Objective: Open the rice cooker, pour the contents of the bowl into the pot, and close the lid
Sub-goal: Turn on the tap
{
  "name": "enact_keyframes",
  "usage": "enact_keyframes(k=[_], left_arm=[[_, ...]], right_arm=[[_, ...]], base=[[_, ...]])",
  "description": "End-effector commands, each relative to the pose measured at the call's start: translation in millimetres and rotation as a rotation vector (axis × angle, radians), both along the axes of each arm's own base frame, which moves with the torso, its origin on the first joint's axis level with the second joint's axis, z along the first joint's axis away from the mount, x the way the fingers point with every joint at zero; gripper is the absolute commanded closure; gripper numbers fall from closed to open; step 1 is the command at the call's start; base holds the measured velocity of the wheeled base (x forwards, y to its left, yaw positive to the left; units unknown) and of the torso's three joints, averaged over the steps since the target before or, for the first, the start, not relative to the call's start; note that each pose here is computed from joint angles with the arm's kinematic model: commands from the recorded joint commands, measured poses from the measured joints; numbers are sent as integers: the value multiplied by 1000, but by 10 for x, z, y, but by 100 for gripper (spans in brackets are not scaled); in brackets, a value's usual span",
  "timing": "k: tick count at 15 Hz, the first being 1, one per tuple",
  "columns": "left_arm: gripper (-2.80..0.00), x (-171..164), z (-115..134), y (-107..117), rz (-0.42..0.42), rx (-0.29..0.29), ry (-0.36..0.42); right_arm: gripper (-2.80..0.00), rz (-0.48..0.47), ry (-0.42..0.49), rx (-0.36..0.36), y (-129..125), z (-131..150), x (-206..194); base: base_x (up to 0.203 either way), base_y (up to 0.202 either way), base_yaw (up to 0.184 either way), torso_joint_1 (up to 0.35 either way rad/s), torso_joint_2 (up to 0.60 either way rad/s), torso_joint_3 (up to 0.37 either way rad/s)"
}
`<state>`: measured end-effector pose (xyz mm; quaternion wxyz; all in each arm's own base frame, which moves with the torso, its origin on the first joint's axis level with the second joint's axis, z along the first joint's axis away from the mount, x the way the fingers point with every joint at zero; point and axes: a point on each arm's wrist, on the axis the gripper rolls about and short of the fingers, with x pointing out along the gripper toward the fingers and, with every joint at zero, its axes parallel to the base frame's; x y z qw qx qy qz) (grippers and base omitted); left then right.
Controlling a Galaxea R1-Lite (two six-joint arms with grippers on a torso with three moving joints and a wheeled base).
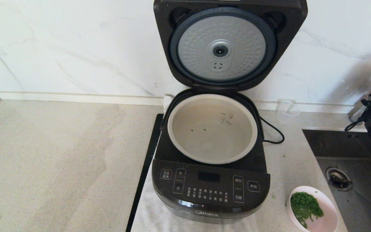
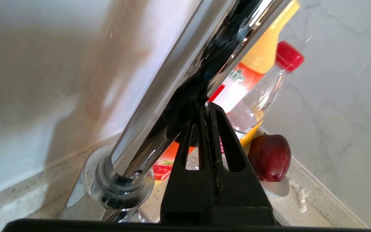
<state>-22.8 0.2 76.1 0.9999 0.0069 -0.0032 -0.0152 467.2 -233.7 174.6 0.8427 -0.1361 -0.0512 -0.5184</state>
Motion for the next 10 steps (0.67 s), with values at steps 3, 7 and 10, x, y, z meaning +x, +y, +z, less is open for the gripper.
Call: enact_keyframes(k=[3,7,10], left_arm=[[0,0,-4,0,0,0,0],[0,0,-4,0,0,0,0],[0,0,-4,0,0,0,0]], right_arm=[[0,-2,17,7,0,-72,17],[0,-2,44,20,-7,-176,32],[0,-3,51,25,-6,-200,30]], base=[[0,0,0,0,0,0],[0,0,0,0,0,0],[0,0,0,0,0,0]])
